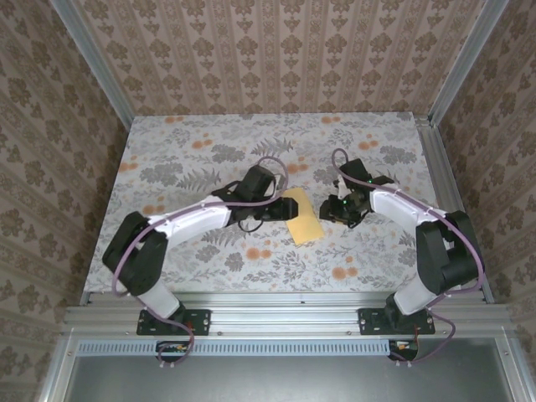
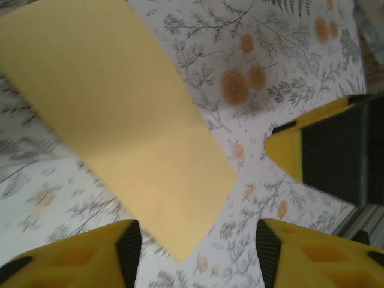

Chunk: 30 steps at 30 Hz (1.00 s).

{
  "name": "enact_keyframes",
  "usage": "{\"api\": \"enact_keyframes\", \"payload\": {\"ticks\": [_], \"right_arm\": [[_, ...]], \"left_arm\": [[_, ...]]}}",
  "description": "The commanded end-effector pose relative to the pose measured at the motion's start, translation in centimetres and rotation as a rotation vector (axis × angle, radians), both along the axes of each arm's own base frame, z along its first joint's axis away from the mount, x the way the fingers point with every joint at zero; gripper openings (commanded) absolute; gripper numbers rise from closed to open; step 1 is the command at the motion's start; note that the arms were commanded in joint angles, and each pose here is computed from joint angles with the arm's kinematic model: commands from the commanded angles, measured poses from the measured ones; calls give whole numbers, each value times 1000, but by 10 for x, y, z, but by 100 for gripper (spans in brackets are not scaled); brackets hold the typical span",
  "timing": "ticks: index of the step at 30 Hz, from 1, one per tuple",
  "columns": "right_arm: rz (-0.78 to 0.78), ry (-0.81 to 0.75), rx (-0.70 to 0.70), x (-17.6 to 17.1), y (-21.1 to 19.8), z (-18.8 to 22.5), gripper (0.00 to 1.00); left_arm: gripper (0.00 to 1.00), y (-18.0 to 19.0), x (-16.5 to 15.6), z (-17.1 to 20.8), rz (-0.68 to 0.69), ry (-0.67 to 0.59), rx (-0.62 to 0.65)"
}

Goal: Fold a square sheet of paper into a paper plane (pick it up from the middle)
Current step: Turn over the paper at the center of the table, then third fold the triangle at the center of the table.

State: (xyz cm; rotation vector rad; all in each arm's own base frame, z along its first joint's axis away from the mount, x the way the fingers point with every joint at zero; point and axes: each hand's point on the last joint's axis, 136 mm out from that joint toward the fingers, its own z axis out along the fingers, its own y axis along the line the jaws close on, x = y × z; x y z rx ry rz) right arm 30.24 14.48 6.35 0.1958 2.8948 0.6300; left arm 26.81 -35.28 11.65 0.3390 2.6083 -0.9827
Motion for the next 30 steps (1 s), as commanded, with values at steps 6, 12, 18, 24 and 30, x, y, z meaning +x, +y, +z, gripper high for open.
{"api": "enact_keyframes", "payload": {"ticks": [6, 12, 18, 24, 30], "right_arm": [[27, 41, 171, -8, 14, -12, 44], [22, 70, 202, -9, 18, -25, 45], [26, 92, 231, -11, 23, -34, 44], [36, 116, 245, -14, 26, -41, 44], [45, 121, 241, -16, 29, -43, 44]], "left_arm": [[37, -15, 7, -45, -56, 17, 123], [29, -13, 1, -72, -84, 61, 171], [23, -5, -3, -86, -87, 84, 206], [21, -2, -6, -96, -98, 103, 219], [20, 4, -8, -103, -98, 119, 221]]}}
